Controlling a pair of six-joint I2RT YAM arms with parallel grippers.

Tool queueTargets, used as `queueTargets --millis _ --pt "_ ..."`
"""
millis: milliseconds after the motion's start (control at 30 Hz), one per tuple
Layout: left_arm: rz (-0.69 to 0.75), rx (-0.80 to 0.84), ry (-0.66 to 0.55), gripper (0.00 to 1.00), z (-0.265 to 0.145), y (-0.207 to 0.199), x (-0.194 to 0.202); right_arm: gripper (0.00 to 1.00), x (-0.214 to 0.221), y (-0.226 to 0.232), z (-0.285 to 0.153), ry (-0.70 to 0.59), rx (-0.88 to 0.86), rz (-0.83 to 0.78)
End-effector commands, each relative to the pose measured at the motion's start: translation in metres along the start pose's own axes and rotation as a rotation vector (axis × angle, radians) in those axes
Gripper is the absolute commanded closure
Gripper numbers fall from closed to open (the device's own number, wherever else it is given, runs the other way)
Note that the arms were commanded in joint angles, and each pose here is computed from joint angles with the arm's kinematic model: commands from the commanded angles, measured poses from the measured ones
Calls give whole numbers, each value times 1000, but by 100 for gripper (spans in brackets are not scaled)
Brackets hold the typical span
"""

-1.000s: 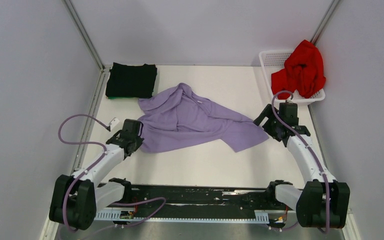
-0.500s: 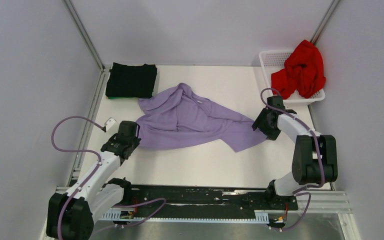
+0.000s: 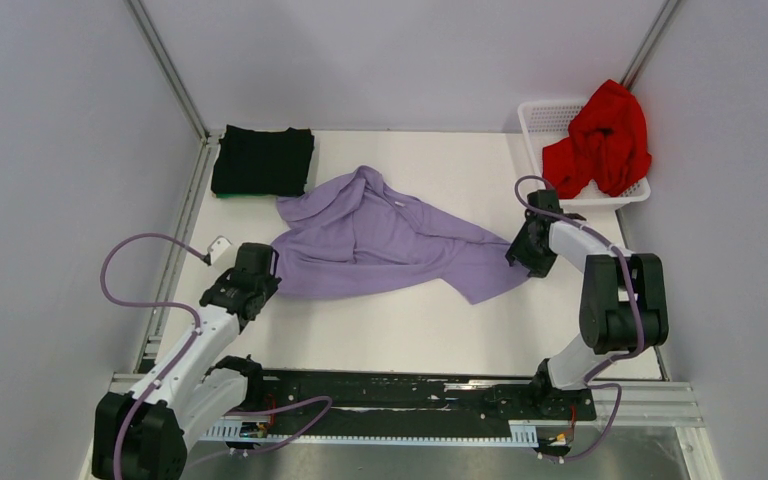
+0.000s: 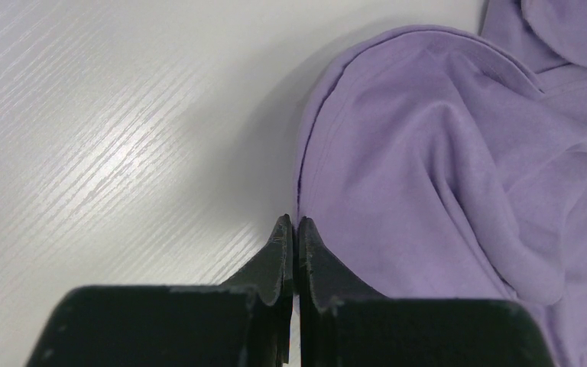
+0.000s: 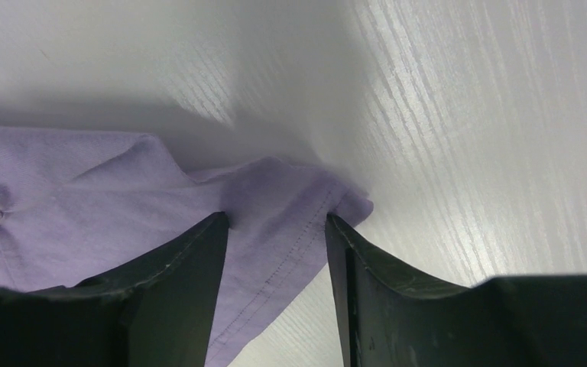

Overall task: Fold and stack the t-shirts
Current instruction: Flatten out the tshirt

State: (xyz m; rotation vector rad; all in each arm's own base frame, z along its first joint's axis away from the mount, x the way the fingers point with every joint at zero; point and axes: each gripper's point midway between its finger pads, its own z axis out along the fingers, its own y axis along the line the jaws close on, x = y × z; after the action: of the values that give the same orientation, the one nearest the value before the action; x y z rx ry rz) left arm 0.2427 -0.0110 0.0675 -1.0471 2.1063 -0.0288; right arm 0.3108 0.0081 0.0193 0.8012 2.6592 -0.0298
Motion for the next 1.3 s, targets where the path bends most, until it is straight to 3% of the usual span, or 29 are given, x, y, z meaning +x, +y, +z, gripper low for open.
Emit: queueTargets --millis 0,167,400,533,700,933,1067,1267 --pt "-12 1 -52 100 -4 -1 -13 51 2 11 15 7 -10 -20" --pt "-24 15 -68 100 -8 -3 -18 61 6 22 21 22 -35 -10" --pt "-29 39 -84 100 -16 -9 -27 99 -1 38 8 -35 -100 -8" --pt "5 124 -106 100 -31 -28 -42 100 -26 47 -32 -162 -178 12" --pt "8 305 -186 100 -75 -63 -81 100 -72 63 -124 -402 -353 47" --pt "-57 619 -436 100 -201 -108 -177 100 -118 71 -289 -749 -621 60" --pt "-86 726 -538 100 -264 -118 -219 100 -127 63 -389 -942 -751 24" --pt "-118 861 -690 100 -362 -116 -273 100 -111 54 -515 -1098 -927 -94"
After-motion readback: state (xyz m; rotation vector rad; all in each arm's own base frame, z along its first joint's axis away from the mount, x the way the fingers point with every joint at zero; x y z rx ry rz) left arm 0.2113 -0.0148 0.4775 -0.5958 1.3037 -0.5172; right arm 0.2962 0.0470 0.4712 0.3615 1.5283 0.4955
